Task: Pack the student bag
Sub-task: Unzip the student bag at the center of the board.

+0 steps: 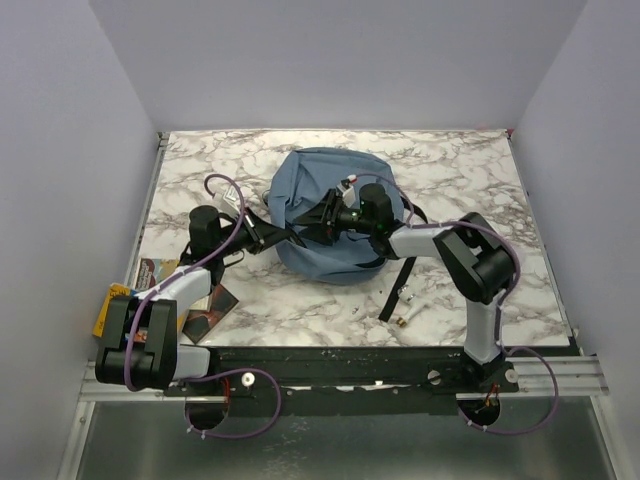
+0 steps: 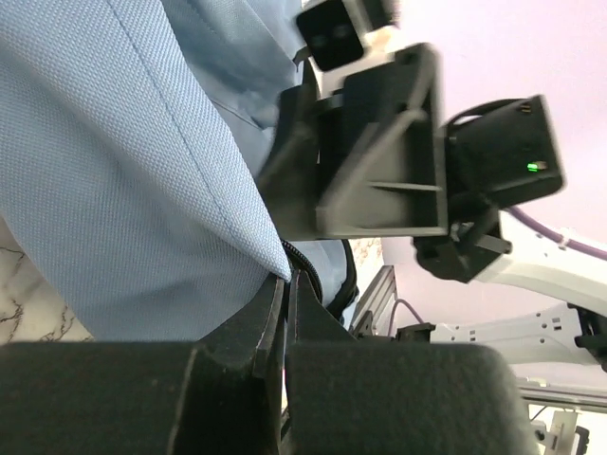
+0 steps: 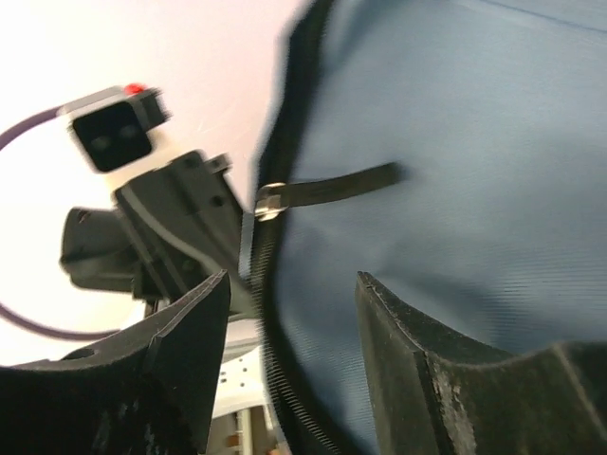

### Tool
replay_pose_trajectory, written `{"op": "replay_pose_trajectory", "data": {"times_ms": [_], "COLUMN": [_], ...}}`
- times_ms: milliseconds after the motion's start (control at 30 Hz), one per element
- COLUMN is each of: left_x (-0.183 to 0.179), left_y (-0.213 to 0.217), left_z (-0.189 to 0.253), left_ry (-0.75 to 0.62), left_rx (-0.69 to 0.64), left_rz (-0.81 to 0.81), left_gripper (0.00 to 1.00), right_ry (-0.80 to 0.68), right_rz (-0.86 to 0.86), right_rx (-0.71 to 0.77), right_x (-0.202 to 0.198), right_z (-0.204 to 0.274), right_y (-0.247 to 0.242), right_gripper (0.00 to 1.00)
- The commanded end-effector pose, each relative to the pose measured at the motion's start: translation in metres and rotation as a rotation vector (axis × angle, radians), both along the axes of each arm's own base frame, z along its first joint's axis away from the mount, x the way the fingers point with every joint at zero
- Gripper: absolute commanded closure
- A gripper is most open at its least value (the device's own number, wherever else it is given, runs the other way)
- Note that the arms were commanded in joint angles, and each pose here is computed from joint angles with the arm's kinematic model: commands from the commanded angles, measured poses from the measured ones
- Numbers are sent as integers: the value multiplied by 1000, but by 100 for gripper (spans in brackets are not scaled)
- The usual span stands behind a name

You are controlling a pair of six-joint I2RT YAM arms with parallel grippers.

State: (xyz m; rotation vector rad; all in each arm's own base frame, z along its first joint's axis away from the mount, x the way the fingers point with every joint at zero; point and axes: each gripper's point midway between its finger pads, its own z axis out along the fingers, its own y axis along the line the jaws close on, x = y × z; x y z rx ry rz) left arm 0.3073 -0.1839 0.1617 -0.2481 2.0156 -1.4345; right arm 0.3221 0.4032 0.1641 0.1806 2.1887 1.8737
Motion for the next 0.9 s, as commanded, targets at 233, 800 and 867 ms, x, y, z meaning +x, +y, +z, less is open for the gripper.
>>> {"op": "replay_pose_trajectory", "data": {"times_ms": [233,800,867], "left_x": [0,-26,-27], "left_y": [-2,17,17], "left_z": [-28,-139,-141], "left_ry": [75,508,512], "left_rx": [-7,78,86], "left_rz": [39,180,176], "left_gripper": [100,100,100], "right_ry": [294,265,247], "right_rz": [-51,-132,-134], "right_rx": [90,-120,-163], "right_x": [12,19,18], "right_z": [-42,-105,-114], "right_y": [24,16,12], "right_gripper": [47,54,53]}}
